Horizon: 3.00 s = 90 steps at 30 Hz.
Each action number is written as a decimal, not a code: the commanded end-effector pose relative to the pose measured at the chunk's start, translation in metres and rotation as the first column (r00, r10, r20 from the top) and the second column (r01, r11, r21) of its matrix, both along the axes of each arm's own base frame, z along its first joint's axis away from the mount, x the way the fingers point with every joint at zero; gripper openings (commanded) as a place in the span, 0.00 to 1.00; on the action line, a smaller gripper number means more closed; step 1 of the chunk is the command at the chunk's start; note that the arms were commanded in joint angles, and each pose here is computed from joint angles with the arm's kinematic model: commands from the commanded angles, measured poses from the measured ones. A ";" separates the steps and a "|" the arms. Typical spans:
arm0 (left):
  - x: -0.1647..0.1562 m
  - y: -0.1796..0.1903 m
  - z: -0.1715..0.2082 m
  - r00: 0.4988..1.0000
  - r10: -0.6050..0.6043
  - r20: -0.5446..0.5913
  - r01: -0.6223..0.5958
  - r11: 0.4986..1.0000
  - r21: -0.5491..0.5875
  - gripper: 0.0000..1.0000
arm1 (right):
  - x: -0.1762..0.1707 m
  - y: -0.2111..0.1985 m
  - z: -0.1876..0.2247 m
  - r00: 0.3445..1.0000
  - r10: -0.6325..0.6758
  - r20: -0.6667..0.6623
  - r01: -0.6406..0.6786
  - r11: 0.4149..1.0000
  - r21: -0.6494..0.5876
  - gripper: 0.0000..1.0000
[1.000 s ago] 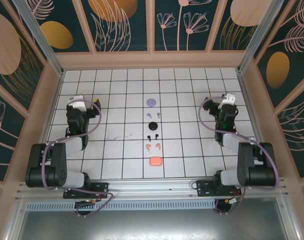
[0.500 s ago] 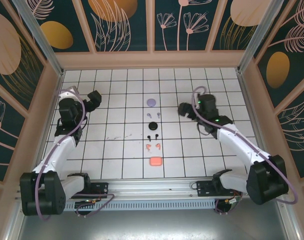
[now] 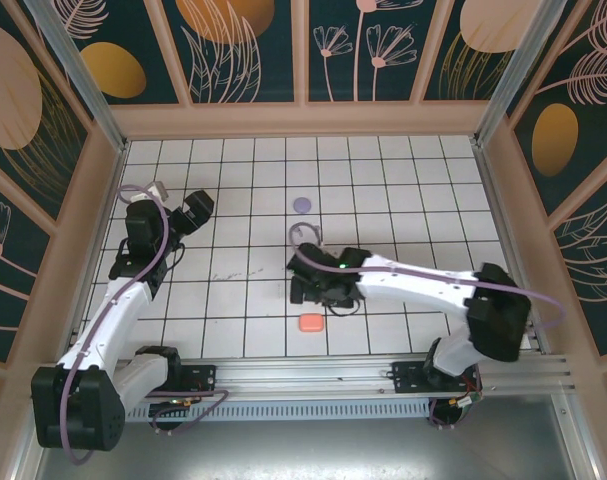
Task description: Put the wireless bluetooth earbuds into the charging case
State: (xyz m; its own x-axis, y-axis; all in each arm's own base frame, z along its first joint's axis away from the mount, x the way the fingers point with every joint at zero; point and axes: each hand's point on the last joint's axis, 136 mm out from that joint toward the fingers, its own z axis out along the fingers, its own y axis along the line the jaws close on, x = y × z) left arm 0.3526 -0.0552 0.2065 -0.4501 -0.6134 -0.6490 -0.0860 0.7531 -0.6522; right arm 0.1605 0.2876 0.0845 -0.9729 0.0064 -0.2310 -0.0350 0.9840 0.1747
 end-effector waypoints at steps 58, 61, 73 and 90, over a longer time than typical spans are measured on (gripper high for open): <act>-0.011 -0.020 -0.008 0.996 -0.077 -0.041 0.072 0.990 -0.121 0.99 | -0.024 0.026 -0.040 0.997 -0.024 -0.069 0.019 0.997 -0.069 0.37; -0.011 -0.022 0.004 0.995 -0.083 0.049 0.089 0.987 -0.135 0.99 | -0.004 0.036 -0.006 1.000 -0.024 -0.008 0.024 1.000 0.002 0.37; -0.011 -0.050 0.027 0.921 -0.208 0.328 0.277 0.944 -0.180 0.99 | 0.169 0.034 0.112 0.954 -0.247 0.171 0.157 0.895 0.418 0.37; -0.002 -0.160 0.014 0.761 -0.486 0.430 0.585 0.801 -0.130 0.96 | 0.243 0.064 0.110 0.899 -0.434 -0.059 0.371 0.682 0.630 0.37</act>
